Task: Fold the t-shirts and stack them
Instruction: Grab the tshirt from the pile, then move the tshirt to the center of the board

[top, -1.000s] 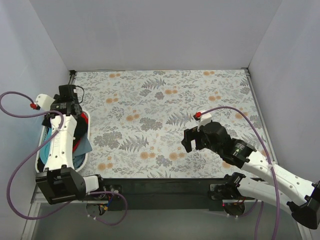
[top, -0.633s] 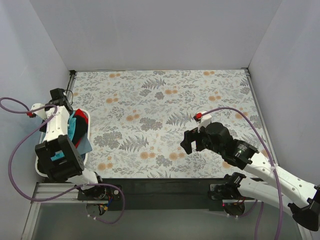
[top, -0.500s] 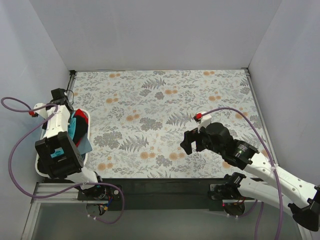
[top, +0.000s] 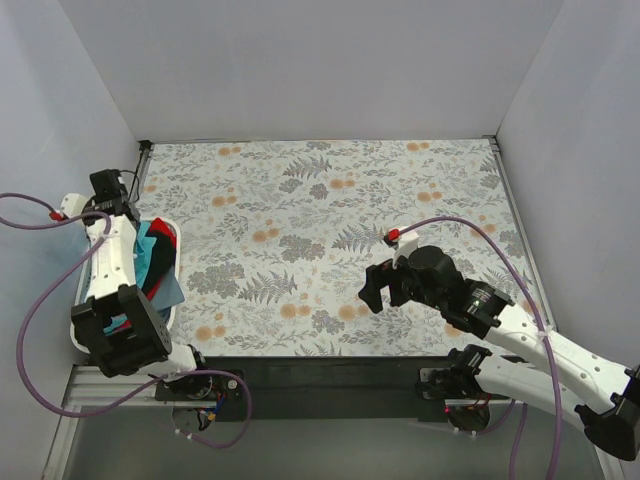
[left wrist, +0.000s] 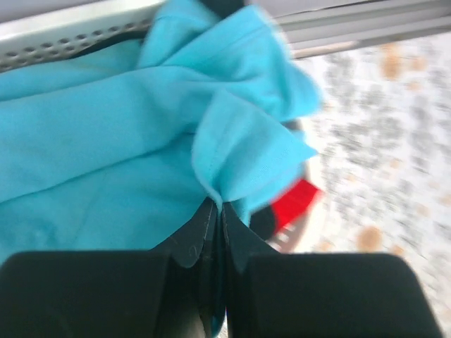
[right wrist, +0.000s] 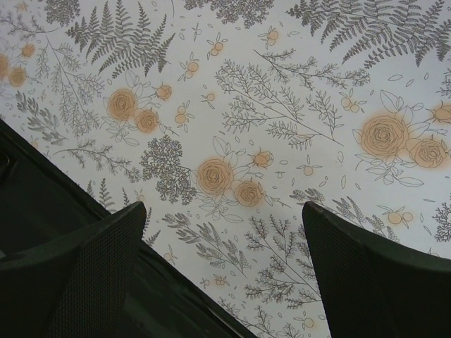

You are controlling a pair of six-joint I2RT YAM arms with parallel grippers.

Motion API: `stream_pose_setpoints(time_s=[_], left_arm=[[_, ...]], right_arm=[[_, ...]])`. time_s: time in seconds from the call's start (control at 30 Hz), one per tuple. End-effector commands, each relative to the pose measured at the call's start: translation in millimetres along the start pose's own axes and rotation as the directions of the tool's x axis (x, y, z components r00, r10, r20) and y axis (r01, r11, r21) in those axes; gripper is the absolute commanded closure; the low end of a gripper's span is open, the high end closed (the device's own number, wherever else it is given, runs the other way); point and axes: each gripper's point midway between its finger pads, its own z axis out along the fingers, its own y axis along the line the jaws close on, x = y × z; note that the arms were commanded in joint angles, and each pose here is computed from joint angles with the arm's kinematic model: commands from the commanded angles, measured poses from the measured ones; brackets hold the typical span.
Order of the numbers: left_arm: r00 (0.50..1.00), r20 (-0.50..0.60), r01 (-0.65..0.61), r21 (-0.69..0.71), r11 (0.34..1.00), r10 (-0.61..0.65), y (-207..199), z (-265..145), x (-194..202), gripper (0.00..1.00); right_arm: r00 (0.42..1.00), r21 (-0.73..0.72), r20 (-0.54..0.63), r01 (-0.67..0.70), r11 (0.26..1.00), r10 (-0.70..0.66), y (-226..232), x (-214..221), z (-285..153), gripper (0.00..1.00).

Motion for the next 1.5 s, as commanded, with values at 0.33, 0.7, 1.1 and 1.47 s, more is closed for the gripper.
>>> stream_pose_setpoints(time_s=[0.33,0.7,1.1,1.47], left_arm=[[0.998,0.062,-0.043,0.765,0.643,-0.006,-110,-259,-78,1.00],[0.931,0.152,-0.230,0.950,0.210,0.332,-168,-453,91,1.00],[0.681,0.147,-0.229,0.973,0.018,0.717,-175,-453,337,0.59],[0.871,-0.145,-0.252,0.687,0.682,0.469,-155,-216,201,0.54]], right_arm=[[0.991,-0.004,0.134,0.019,1.000,-0.018,14,-62,-13,0.02],[0.969,0.084,0.247,-0.001,0.997,-0.020,6,-108,-35,0.02],[0.970,0.248,0.239,-0.106,0.963,0.046,-30,-85,-35,0.02],[0.983,0.434,0.167,-0.147,0.889,0.080,-65,-62,-2,0.02]])
